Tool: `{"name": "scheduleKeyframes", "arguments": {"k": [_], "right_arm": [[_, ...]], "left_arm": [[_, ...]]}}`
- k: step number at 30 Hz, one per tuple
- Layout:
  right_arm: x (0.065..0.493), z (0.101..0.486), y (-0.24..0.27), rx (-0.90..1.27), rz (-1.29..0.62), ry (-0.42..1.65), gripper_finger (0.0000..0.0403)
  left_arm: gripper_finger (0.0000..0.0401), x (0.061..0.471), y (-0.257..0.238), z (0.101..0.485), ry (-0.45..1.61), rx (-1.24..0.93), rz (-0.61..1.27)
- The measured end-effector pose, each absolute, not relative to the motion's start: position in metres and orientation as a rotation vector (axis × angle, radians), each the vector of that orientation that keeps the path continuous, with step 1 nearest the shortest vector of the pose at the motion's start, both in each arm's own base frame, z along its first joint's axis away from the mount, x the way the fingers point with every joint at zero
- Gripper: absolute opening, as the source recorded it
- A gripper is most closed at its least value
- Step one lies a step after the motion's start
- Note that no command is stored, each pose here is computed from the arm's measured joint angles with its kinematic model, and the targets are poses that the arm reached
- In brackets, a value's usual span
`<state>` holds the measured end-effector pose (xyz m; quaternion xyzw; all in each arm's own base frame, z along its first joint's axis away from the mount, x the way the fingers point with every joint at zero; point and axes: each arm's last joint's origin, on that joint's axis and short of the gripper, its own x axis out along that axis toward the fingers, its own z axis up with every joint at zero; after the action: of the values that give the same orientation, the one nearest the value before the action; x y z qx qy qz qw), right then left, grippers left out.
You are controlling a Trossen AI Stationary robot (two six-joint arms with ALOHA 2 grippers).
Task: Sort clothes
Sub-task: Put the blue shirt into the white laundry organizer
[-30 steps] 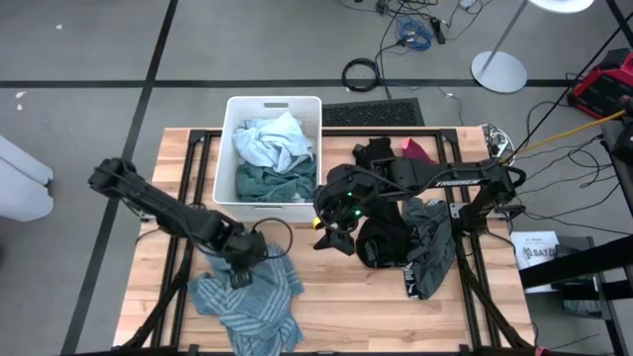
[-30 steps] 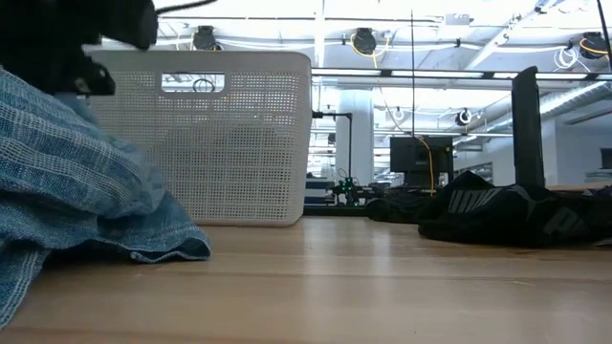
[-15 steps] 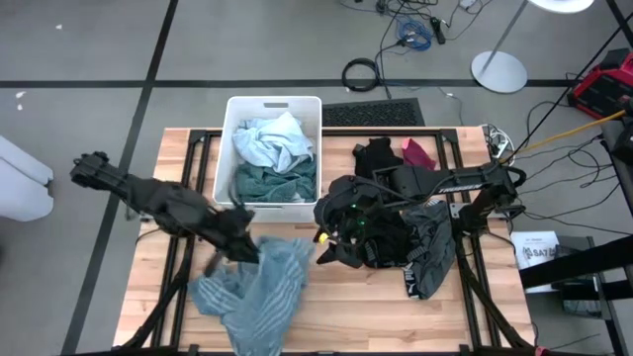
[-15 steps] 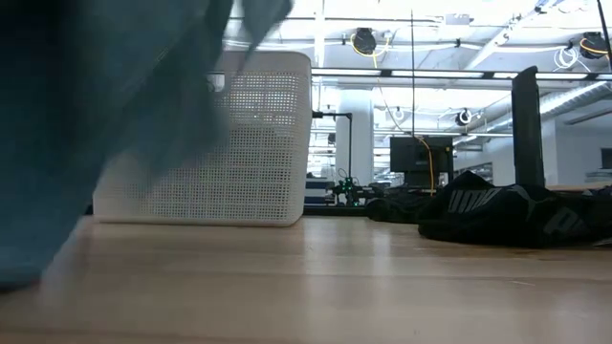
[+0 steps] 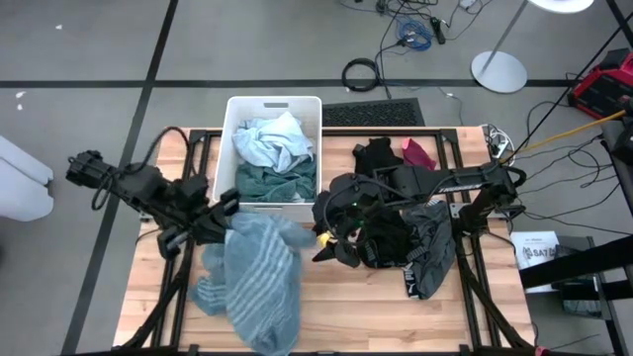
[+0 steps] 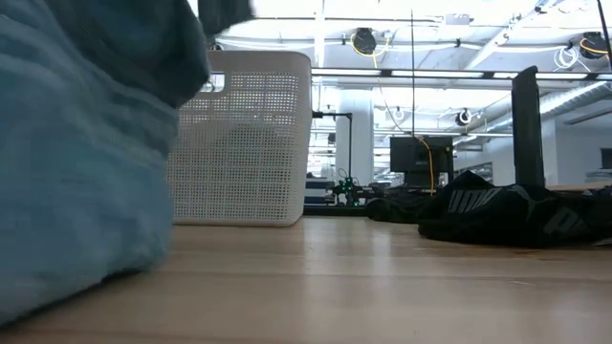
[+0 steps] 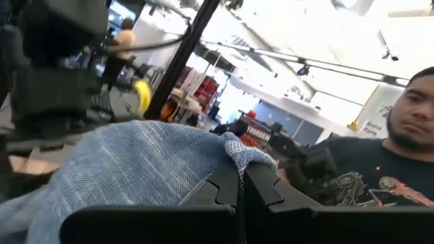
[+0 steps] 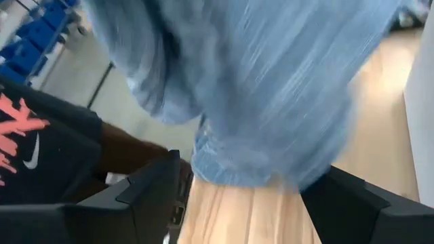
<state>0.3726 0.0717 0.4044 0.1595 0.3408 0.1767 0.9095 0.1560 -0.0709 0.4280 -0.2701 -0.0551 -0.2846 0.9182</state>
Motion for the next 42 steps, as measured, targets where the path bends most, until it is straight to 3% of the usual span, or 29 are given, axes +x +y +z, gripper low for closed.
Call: {"name": "scheduleKeyframes", "arguments": {"k": [5,11,15,25,37,42], "right_arm": [[0.369,0.375,0.081,0.316,0.332,0.846,0.0276],[0.361,0.307,0.099,0.394,0.387,1.086,0.0276],[0.356,0.266,0.112,0.440,0.389,1.128,0.0276],[0.354,0.209,0.143,0.775,0.399,0.756,0.0276],[0.356,0.208,0.141,0.757,0.188,0.560,0.0276],[0.370,0.192,0.131,0.763,0.065,0.548,0.0276]], "left_arm": [[0.0002,0.153,-0.069,0.431,-0.147,-0.539,-0.585],[0.0002,0.154,-0.069,0.431,-0.151,-0.538,-0.564],[0.0004,0.154,-0.069,0.431,-0.149,-0.546,-0.558],[0.0008,0.156,-0.065,0.430,-0.183,-0.573,-0.399],[0.0009,0.157,-0.050,0.429,-0.282,-0.552,0.136],[0.0010,0.157,-0.046,0.428,-0.289,-0.521,0.214]]}}
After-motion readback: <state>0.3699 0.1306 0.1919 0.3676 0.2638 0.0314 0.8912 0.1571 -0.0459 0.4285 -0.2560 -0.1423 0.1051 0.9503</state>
